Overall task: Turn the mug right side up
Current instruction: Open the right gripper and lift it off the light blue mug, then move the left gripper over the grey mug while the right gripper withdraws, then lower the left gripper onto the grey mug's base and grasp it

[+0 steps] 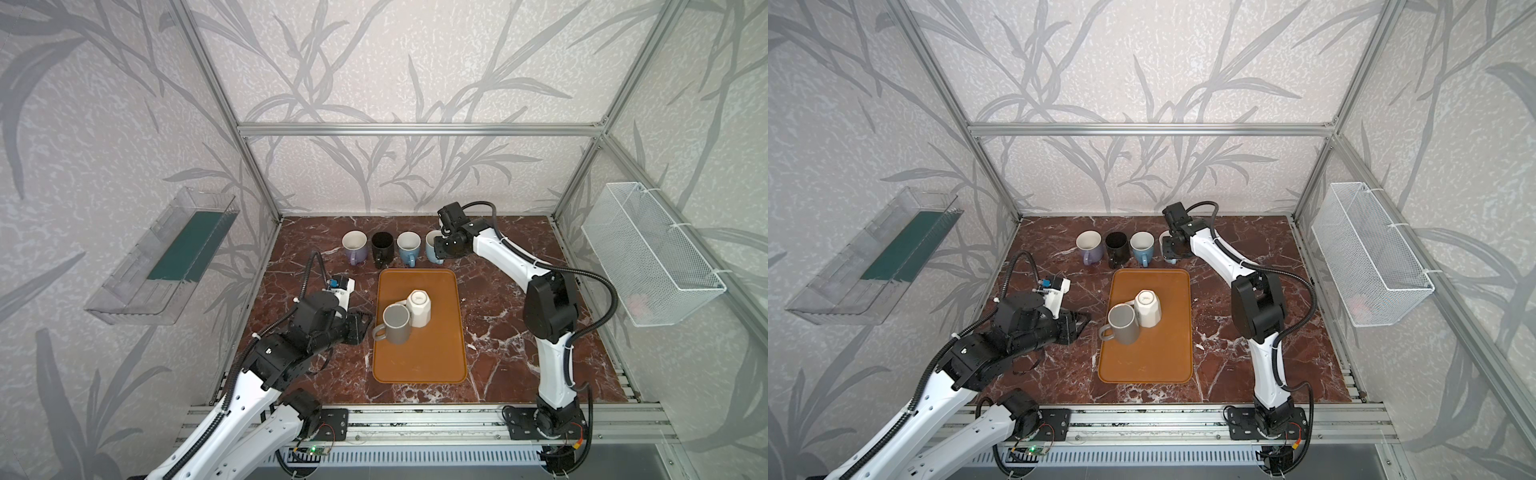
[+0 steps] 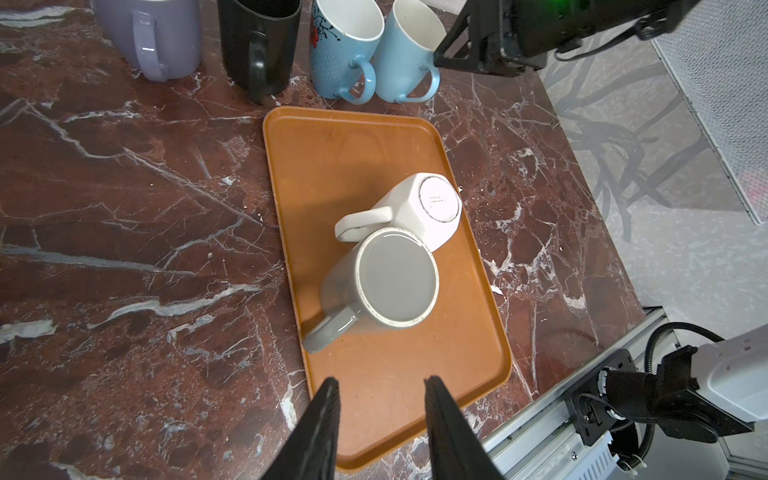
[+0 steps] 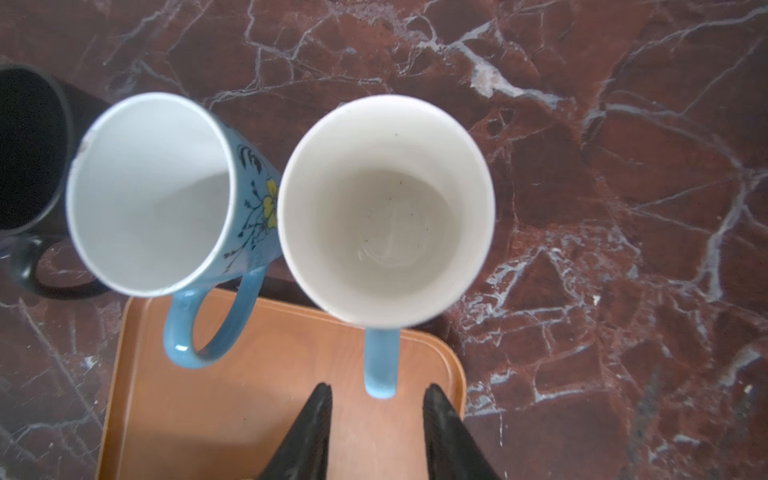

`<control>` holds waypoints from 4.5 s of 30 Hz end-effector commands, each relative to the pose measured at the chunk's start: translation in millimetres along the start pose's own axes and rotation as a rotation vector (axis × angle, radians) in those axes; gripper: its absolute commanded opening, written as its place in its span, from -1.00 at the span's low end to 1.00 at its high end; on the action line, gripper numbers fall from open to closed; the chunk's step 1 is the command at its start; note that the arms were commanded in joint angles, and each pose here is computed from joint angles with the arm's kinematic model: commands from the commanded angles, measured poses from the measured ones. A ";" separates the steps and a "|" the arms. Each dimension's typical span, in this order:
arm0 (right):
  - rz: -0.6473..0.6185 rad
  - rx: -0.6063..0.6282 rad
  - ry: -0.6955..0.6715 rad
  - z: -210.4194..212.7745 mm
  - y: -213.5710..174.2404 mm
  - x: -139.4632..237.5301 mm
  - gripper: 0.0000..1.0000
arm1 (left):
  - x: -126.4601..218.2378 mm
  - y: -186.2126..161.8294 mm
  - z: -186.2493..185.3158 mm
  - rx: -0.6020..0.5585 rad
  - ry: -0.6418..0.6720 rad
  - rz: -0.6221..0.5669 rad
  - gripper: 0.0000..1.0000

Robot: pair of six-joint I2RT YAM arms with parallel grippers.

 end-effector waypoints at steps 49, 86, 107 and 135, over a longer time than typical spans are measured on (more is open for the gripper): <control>-0.177 0.061 0.153 -26.0 -116.1 123.9 -0.06 | -103.9 -44.0 9.3 -0.086 0.205 0.292 -0.28; -0.165 0.046 0.163 -25.7 -121.7 120.1 -0.04 | -111.3 -68.8 -19.2 -0.168 0.234 0.359 -0.21; -0.163 0.044 0.157 -27.6 -125.8 121.1 -0.03 | -124.3 -76.8 -18.1 -0.228 0.330 0.436 -0.35; -0.156 0.027 0.180 -27.9 -137.1 116.7 -0.03 | -132.2 -76.0 -18.0 -0.248 0.373 0.457 -0.81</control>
Point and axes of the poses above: each gripper's point midway between its finger pads, its own x axis back along the fingers, its own z axis along the line the jaws close on, y = z × x, the point moved 5 cm from there along x, back along the fingers, and after that the axes turned 4 degrees about x, right-handed, at the moved point
